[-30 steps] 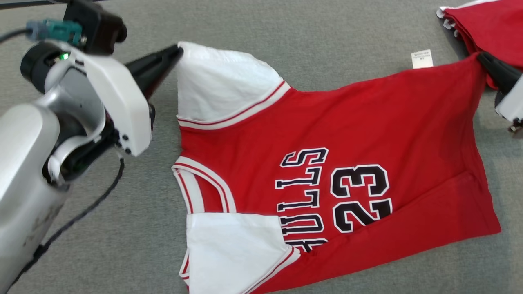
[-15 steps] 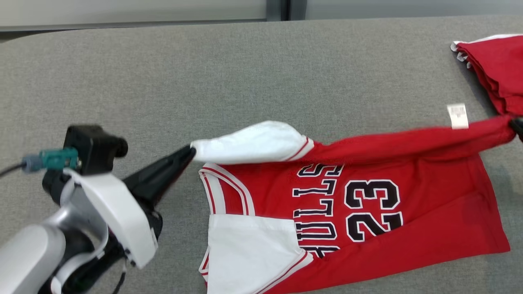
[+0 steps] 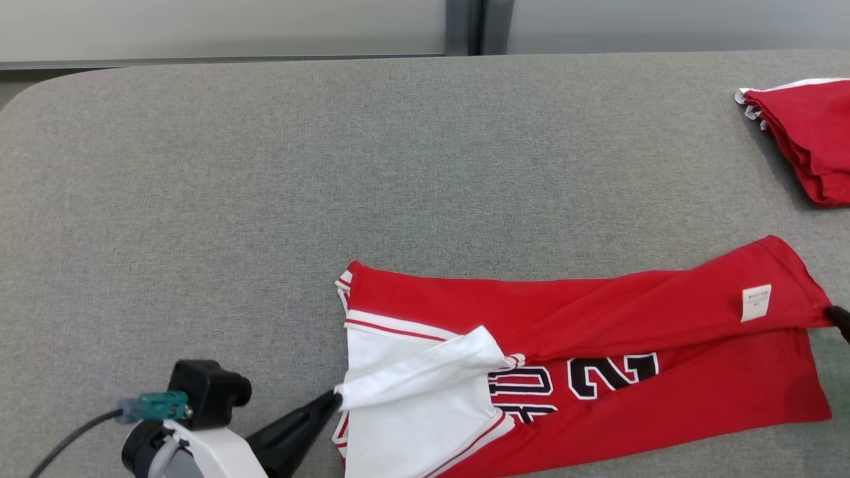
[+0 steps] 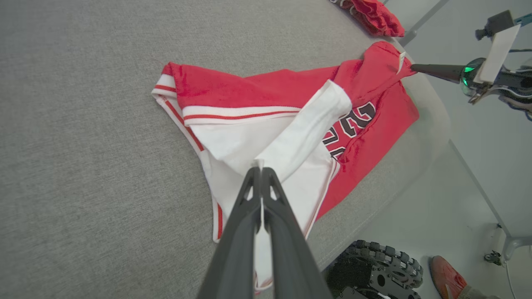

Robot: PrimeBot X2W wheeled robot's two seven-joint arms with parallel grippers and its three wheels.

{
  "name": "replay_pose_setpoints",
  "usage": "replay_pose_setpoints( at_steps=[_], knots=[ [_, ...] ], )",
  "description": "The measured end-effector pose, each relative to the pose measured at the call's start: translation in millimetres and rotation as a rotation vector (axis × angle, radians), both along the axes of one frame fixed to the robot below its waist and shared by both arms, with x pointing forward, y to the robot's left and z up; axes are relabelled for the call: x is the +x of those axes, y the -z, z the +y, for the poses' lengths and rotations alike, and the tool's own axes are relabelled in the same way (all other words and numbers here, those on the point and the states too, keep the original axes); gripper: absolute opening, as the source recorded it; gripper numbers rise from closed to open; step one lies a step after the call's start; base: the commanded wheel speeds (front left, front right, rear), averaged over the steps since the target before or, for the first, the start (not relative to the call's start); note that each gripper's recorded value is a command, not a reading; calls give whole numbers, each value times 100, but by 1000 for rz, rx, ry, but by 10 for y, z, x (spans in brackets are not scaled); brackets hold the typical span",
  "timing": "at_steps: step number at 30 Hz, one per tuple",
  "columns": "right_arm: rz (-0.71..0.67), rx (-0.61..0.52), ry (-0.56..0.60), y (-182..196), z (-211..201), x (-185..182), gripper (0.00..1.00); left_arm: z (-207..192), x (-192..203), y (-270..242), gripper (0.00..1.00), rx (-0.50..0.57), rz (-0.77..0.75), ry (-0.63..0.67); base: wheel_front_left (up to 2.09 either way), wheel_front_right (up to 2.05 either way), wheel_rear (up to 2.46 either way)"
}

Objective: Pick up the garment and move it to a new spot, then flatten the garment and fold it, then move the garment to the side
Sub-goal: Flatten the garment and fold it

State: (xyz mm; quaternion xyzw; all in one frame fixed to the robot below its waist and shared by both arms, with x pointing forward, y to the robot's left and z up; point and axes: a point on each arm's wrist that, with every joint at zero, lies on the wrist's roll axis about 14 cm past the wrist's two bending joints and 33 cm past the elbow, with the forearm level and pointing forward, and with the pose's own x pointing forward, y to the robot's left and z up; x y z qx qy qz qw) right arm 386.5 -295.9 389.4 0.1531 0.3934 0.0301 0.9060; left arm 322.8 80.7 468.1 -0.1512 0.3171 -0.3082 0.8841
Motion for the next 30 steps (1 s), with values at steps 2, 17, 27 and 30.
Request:
replay_pose_setpoints(
  at_steps=[2,17,27,30],
  knots=[
    [26,-5,2,64,-10,-61,0,4,-56,86,0,9,21,-8,0,0,0],
    [5,21,81,197,37,-178,100,-258,-181,515,100,-49,47,-133,0,0,0],
    [-258,-44,172,-40,-94,-91,100,120,191,163,100,-54,-279,-515,0,0,0],
    [-273,-75,153,25,-19,-59,100,189,247,74,100,5,-366,-568,0,0,0]
  ],
)
